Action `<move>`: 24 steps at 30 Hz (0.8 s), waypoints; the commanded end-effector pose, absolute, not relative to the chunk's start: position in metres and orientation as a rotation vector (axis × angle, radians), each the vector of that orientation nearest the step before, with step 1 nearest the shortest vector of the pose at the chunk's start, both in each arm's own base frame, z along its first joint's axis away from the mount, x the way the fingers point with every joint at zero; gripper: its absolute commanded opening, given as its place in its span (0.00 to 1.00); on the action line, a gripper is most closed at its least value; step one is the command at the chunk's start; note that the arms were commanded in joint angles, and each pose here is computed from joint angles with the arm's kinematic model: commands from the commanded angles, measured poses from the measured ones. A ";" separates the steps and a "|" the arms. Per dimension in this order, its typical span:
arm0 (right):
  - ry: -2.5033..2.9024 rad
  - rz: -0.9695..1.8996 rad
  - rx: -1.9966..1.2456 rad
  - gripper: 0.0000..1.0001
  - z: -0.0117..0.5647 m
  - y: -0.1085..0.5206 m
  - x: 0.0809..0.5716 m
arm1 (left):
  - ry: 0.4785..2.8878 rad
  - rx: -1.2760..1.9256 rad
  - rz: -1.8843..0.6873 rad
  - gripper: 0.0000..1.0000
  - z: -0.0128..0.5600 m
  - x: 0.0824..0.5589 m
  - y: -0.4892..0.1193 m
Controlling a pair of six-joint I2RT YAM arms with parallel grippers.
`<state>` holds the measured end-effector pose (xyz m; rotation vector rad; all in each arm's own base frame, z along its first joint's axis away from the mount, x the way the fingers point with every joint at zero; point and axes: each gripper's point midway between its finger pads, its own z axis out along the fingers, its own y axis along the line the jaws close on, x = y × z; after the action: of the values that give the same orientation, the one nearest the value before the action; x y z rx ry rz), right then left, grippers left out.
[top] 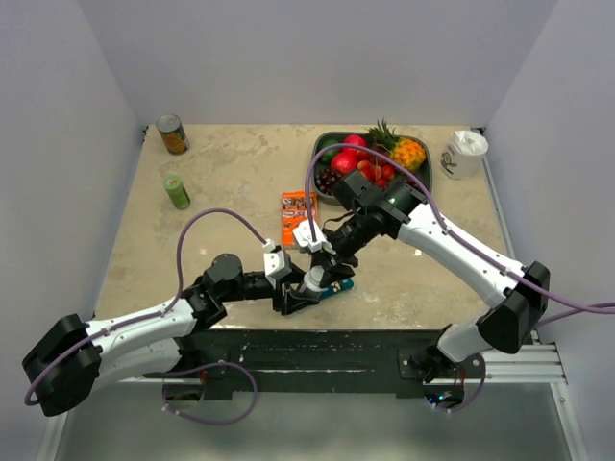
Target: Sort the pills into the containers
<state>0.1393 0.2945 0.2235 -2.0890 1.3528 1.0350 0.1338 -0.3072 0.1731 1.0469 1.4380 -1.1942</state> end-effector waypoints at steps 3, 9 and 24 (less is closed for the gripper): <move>1.503 1.048 -1.998 0.43 0.213 0.299 0.139 | 1.198 0.890 -1.155 0.00 0.251 0.151 -0.305; 1.577 1.167 -1.928 0.44 0.213 0.308 0.134 | 1.164 0.830 -1.172 0.00 0.259 0.151 -0.302; 1.877 1.125 -1.682 0.63 0.204 0.319 0.158 | 1.291 0.775 -0.999 0.00 0.230 0.180 -0.293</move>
<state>0.1637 0.3170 0.2100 -1.7287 1.7720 1.0767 0.1609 -0.2911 0.1696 0.8671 1.5036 -1.0519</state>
